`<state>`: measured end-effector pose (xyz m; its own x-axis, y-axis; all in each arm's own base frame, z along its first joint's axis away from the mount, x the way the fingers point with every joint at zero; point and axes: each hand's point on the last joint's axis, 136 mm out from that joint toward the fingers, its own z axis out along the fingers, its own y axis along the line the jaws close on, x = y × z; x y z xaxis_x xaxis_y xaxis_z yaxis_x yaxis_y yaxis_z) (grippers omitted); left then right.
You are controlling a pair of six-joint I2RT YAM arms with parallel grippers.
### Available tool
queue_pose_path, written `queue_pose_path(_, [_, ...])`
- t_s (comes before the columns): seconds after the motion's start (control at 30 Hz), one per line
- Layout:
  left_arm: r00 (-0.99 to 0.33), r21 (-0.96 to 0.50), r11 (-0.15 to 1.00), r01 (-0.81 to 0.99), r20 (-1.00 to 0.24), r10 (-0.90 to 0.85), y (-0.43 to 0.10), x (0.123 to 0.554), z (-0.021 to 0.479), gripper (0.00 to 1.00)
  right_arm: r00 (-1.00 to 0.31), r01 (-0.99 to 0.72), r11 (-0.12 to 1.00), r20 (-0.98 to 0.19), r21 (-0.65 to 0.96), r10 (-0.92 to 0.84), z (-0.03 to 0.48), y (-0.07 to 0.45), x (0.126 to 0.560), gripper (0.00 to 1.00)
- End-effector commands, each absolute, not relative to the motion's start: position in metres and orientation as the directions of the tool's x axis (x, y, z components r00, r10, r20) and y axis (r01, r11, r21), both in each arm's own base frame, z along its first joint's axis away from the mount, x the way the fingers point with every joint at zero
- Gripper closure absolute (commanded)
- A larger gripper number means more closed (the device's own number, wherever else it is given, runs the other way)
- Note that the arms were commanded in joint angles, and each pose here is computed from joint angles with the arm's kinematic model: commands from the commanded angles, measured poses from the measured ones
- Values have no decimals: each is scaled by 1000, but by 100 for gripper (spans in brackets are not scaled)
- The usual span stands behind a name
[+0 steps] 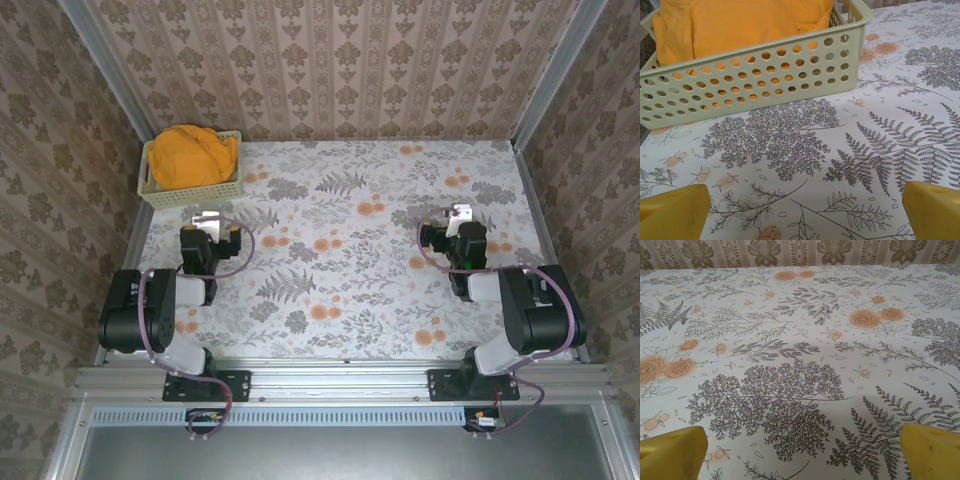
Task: Fold the inside-out t-shirt
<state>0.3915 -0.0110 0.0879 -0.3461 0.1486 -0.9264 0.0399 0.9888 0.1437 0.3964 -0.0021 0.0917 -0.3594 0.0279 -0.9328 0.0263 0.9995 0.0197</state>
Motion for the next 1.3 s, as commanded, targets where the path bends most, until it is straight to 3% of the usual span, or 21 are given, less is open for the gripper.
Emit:
queue_pose_path(0.0, [-330,135,990,31,-934,137,-9,398,96,0,-347,19,999,-937,31,36,97,-1,400,0])
queue_pose_path(1.27, [-346,99,995,20,-933,100,-2,400,94,0,-345,18,999,-938,31,35,98,-1,400,0])
